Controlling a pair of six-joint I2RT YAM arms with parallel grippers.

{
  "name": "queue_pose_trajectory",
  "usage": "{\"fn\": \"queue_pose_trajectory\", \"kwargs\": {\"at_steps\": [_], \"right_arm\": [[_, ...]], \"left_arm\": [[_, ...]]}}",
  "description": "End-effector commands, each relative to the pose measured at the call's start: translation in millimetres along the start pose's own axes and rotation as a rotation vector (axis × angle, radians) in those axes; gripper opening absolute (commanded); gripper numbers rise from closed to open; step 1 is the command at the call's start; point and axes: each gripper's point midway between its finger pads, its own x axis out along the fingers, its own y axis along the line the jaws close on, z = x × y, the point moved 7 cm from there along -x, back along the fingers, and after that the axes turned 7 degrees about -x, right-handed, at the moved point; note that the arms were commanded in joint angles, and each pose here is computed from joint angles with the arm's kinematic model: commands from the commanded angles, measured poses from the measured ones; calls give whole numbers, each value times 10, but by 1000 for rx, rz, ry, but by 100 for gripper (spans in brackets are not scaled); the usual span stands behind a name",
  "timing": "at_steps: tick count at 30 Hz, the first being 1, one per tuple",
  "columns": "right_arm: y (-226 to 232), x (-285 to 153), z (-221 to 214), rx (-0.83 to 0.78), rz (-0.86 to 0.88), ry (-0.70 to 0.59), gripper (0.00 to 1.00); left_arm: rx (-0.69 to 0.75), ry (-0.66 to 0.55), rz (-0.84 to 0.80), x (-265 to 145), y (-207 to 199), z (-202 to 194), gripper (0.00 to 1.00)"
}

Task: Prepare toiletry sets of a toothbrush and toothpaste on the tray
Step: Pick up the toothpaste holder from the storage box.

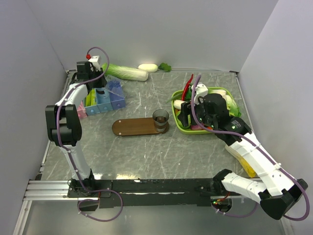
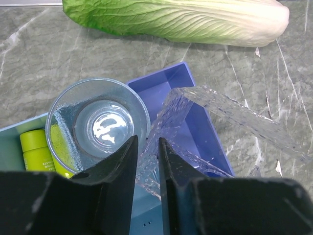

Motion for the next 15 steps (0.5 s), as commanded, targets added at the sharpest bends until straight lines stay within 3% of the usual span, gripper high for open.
{"fn": "queue_pose_trajectory", "kwargs": {"at_steps": [1, 15], "right_arm": [[-25, -53, 56, 4, -21, -40, 75], [-28, -59, 45, 10, -26, -40, 75]], "left_arm": [[16, -48, -1, 65, -22, 120, 28], [25, -74, -2, -10, -80, 211, 4]]}}
